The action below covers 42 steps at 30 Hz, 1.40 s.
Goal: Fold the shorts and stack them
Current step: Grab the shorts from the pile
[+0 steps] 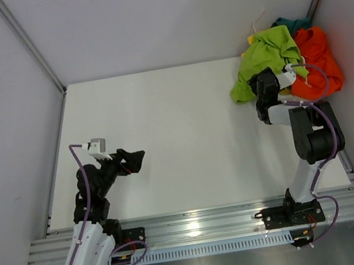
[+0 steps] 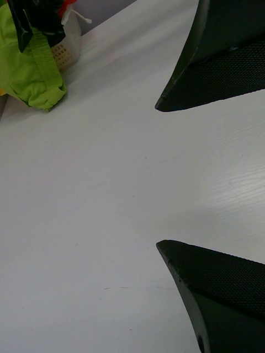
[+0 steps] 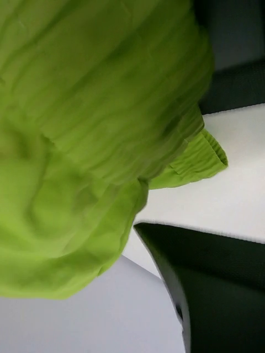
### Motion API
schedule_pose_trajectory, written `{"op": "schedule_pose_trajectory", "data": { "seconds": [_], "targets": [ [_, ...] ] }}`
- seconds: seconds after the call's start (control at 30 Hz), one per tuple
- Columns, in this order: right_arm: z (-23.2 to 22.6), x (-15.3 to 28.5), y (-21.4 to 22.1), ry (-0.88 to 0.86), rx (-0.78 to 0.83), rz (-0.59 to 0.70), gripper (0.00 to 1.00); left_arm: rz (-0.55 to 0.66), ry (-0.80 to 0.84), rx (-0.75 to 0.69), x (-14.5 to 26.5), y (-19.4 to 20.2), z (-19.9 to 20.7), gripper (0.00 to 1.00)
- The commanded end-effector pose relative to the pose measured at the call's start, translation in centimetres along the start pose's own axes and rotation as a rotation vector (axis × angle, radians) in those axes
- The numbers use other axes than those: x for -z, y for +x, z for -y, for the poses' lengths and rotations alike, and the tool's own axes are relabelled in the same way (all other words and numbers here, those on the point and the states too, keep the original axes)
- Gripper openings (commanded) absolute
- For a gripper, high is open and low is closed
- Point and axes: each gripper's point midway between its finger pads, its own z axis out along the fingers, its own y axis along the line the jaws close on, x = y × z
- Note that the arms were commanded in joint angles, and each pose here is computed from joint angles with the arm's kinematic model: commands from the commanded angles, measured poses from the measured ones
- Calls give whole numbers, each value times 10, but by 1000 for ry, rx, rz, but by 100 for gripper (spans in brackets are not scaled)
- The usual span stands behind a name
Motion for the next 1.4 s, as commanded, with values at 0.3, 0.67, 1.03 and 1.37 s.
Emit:
{"op": "schedule_pose_trajectory", "data": {
  "seconds": [0.3, 0.67, 1.03, 1.37],
  "targets": [
    [-100, -3, -134, -117, -73, 175, 0, 35, 18, -15, -1, -15, 6, 99],
    [-194, 27, -253, -324, -195, 228, 0, 52, 19, -24, 1, -18, 7, 99],
    [-298, 102, -355, -650, -201, 262, 0, 75, 21, -30, 4, -21, 8, 99],
    [-319, 218, -360, -822, -212, 122, 0, 86, 21, -30, 6, -24, 10, 99]
  ]
}}
